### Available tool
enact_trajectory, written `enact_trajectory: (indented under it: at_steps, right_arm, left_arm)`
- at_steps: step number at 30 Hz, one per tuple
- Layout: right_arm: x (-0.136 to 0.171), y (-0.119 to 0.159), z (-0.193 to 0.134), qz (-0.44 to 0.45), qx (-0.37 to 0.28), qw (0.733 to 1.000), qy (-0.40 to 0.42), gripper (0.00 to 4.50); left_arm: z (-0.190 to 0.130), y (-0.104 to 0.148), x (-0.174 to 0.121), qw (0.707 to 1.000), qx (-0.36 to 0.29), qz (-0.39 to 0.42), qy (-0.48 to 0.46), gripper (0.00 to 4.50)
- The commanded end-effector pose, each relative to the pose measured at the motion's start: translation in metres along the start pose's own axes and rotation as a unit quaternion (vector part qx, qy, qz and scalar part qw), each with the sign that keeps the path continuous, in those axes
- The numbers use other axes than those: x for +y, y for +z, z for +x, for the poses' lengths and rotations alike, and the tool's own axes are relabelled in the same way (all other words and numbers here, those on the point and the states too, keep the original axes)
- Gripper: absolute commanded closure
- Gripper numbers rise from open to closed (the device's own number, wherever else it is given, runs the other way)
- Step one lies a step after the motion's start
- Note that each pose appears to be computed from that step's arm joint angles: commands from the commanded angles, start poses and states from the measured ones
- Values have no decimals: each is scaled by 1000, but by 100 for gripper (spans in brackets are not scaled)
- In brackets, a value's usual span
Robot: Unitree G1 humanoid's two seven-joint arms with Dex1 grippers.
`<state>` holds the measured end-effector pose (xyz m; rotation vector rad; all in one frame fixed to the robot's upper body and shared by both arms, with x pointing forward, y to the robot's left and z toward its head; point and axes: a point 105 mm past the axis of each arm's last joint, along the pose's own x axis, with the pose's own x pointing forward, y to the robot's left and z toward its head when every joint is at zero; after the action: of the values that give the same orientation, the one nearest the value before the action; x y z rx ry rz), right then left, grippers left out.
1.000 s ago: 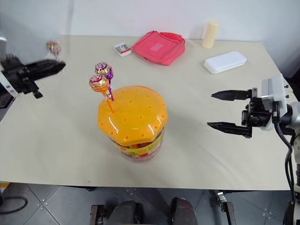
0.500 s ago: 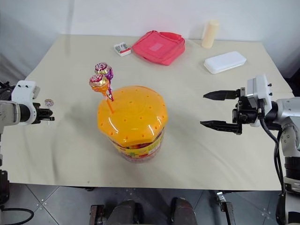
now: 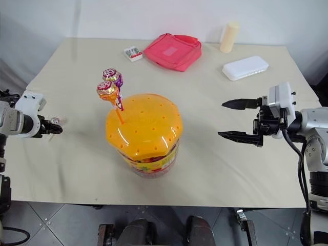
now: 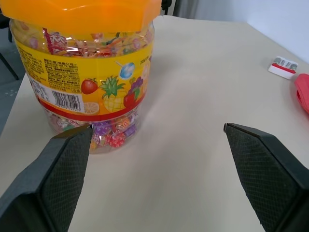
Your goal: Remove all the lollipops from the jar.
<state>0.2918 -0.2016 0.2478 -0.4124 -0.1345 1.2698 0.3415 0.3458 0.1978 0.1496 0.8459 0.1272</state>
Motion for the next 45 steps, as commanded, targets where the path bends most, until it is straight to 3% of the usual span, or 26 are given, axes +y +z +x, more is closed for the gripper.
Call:
enact_trajectory:
  at_steps: [1,2,5,7,8,10,11,13,15,21,26,35,44,45]
  right_arm:
    - [-3,12,-7,-29,1,1000,-11,0]
    - [-4,12,-8,-30,2,999,-13,0]
    - [-6,13,-10,-34,3,999,-16,0]
    - [-8,13,-11,-37,6,999,-19,0]
    - [-9,14,-12,-40,7,999,-19,0]
    - [-10,15,-12,-44,4,999,-23,0]
    - [-11,15,-12,-45,3,999,-25,0]
    - [-10,16,-13,-46,2,999,-29,0]
    - [-8,16,-15,-46,3,998,-33,0]
    - [-4,18,-21,-49,6,998,-48,0]
    - [2,21,-25,-49,3,997,-55,0]
    - [26,52,-28,-46,-75,995,-42,0]
    - [30,59,-28,-50,-75,993,-74,0]
    - [30,58,-28,-50,-73,993,-77,0]
  left_arm:
    - [-39,28,-4,998,-57,35,-6,37]
    - [-48,33,-8,996,-69,47,-18,7]
    - [-74,49,-25,988,-114,84,-55,3]
    - [-102,71,-59,953,-215,139,-160,3]
    - [-120,81,-78,917,-283,174,-221,3]
    - [-139,82,-100,859,-355,213,-301,3]
    - [-144,80,-106,838,-377,224,-324,3]
    - [-163,63,-127,747,-425,266,-437,3]
    - [-173,48,-135,678,-448,290,-505,3]
    - [-173,38,-146,586,-458,318,-588,3]
    - [-165,35,-157,562,-434,331,-621,3]
    - [-153,51,-191,510,-427,340,-664,3]
    - [-148,58,-196,498,-420,358,-669,3]
    - [-149,59,-197,492,-424,360,-670,21]
